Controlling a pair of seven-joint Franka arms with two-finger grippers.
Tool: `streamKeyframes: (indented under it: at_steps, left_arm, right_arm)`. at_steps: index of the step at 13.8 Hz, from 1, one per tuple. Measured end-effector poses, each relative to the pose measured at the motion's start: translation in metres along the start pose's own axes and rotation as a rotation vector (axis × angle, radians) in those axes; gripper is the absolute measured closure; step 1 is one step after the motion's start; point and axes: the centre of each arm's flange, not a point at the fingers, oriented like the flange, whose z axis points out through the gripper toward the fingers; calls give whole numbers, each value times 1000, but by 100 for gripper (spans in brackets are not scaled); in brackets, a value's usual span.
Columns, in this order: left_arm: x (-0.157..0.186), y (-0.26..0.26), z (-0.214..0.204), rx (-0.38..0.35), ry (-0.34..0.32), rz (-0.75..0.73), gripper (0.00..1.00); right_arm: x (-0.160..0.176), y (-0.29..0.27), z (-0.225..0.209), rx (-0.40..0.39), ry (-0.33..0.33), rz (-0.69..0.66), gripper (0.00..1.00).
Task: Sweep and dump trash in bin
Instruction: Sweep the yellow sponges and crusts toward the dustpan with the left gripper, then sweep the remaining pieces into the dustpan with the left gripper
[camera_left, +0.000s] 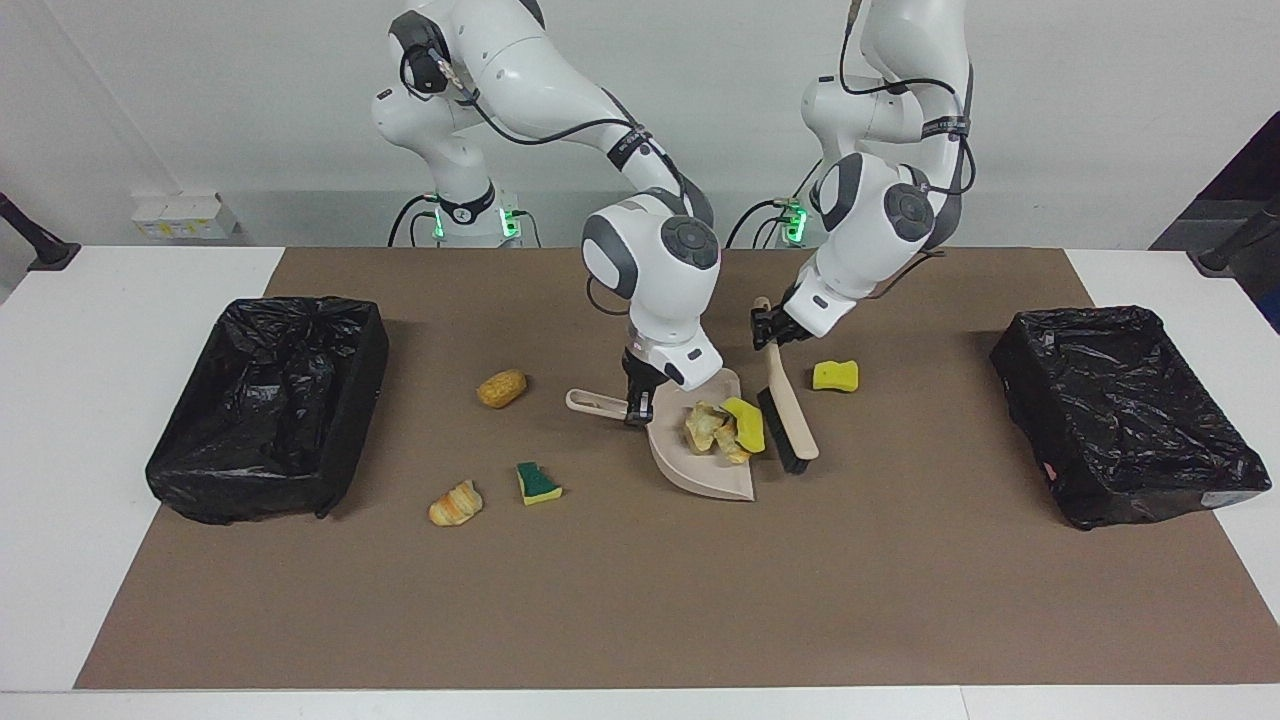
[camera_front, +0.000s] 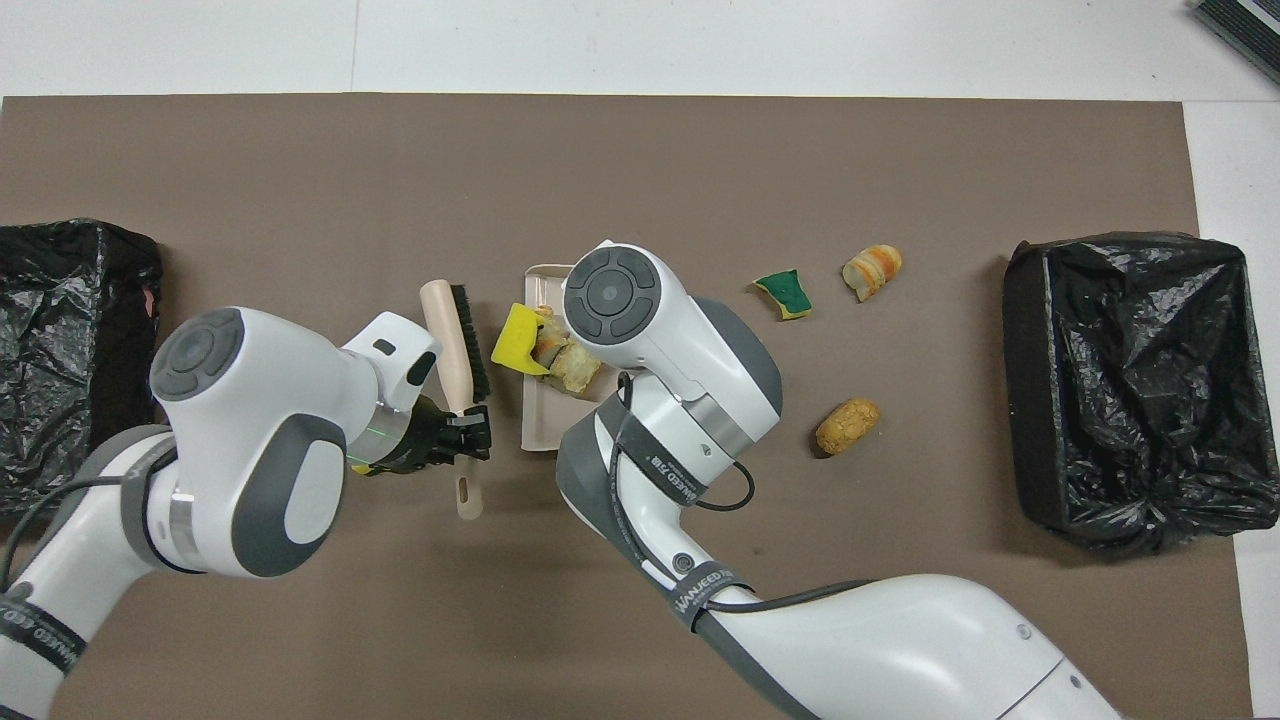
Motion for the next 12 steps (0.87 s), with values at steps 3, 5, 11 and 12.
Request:
streamKeyframes:
  at_steps: [3,5,11,12]
  left_arm:
    - [-5,-39,-54,93,-48,-111,73]
    - [-18,-64,-61,157,-54,-174,73]
    - [-58,-110,10,228,-42,-212,73]
    - [-60,-109,19,228,-27,-208,73]
  right_arm:
    - [0,0,0,0,0,0,68]
    - [0,0,0,0,1,1,68]
    - [0,0,0,2,2,2,68]
    - [0,0,0,2,2,2,68]
